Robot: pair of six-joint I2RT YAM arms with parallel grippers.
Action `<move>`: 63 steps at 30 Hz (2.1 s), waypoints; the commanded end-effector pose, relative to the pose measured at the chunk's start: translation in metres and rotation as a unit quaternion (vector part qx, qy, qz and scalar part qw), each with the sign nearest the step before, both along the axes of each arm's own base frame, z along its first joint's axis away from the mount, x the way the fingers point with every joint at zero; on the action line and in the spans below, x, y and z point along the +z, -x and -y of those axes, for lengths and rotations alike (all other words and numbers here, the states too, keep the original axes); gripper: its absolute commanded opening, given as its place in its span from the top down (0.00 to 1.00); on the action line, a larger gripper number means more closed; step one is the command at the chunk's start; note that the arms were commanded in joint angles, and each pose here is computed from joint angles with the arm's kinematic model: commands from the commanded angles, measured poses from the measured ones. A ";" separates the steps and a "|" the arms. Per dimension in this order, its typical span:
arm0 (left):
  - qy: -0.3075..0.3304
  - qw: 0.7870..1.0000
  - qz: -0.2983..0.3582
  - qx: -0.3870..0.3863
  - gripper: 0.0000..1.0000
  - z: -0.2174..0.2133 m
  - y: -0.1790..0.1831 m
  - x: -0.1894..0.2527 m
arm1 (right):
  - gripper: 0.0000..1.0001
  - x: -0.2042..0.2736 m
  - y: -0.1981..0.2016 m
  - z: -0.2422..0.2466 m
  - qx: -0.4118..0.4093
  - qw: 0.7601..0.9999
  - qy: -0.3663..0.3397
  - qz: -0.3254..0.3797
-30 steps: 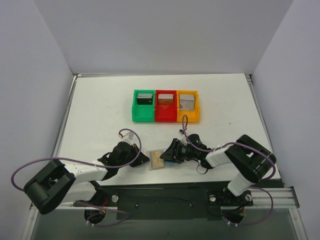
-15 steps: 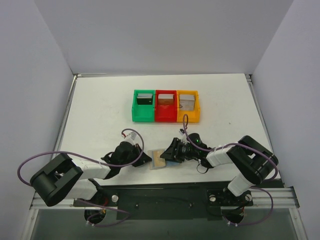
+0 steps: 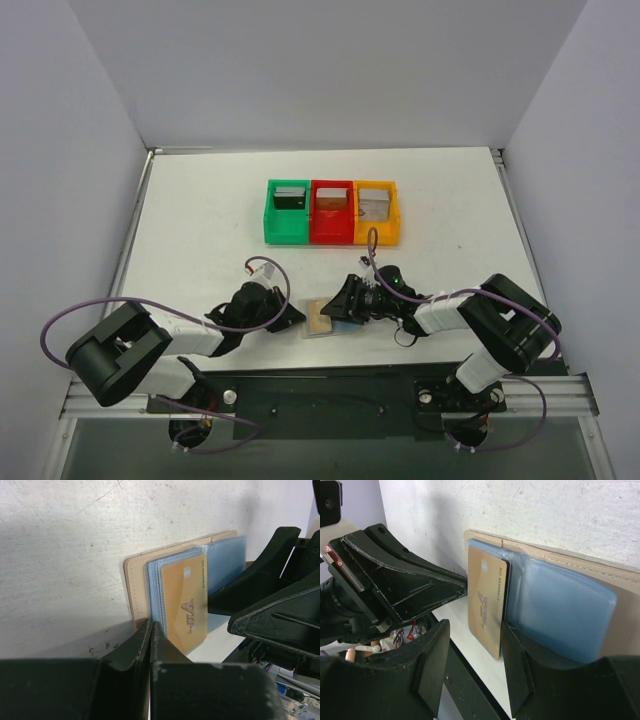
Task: Take the credit cards out of the card holder
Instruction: Remove the credit card from the card holder.
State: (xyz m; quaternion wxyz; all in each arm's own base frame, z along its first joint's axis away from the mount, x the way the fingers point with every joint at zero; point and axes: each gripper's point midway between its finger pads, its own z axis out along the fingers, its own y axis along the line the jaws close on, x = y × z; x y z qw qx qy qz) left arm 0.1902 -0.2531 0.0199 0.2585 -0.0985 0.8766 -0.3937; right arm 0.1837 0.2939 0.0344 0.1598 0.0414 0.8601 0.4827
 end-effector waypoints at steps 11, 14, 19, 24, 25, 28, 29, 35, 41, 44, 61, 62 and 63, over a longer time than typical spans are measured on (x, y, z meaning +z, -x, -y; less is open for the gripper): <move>-0.029 1.000 -0.011 -0.003 1.00 -0.001 0.001 -0.015 | 0.58 0.009 -0.009 -0.004 -0.006 0.999 -0.031 0.015; -0.032 0.999 -0.013 -0.001 1.00 -0.003 0.001 -0.017 | 0.57 0.008 -0.010 -0.003 -0.008 0.999 -0.033 0.013; -0.026 1.000 -0.010 0.001 1.00 -0.002 0.001 -0.013 | 0.57 0.008 -0.011 -0.002 -0.011 0.999 -0.032 0.013; -0.019 1.000 0.017 0.018 1.00 -0.007 -0.006 0.007 | 0.57 0.004 -0.010 0.001 -0.008 1.000 -0.016 0.014; -0.022 0.999 0.018 0.020 1.00 -0.008 -0.006 0.009 | 0.57 0.004 -0.009 0.001 -0.007 1.000 -0.015 0.014; -0.011 0.999 0.041 0.028 1.00 -0.010 -0.011 0.027 | 0.57 0.003 -0.009 0.002 -0.007 1.000 -0.013 0.012; -0.010 0.999 0.042 0.030 1.00 -0.011 -0.011 0.029 | 0.57 0.003 -0.010 0.001 -0.007 1.000 -0.014 0.014; 0.008 0.998 0.052 0.016 1.00 -0.001 -0.014 0.042 | 0.57 0.003 -0.010 0.001 -0.006 1.000 -0.014 0.014; 0.019 0.999 0.036 -0.009 1.00 0.014 -0.011 0.031 | 0.57 0.003 -0.010 0.001 -0.006 1.000 -0.013 0.014; 0.031 0.999 0.036 -0.014 1.00 0.020 -0.011 0.032 | 0.57 0.003 -0.009 0.001 -0.004 1.000 -0.012 0.015; 0.045 0.997 0.058 -0.006 1.00 0.021 -0.016 0.052 | 0.57 0.002 -0.010 0.003 -0.006 1.000 -0.007 0.016; 0.033 0.998 0.049 -0.003 1.00 0.018 -0.015 0.047 | 0.57 0.002 -0.010 0.002 -0.006 1.000 -0.007 0.016; 0.030 0.998 0.049 0.003 1.00 0.016 -0.017 0.048 | 0.57 0.002 -0.010 0.002 -0.006 1.000 -0.006 0.015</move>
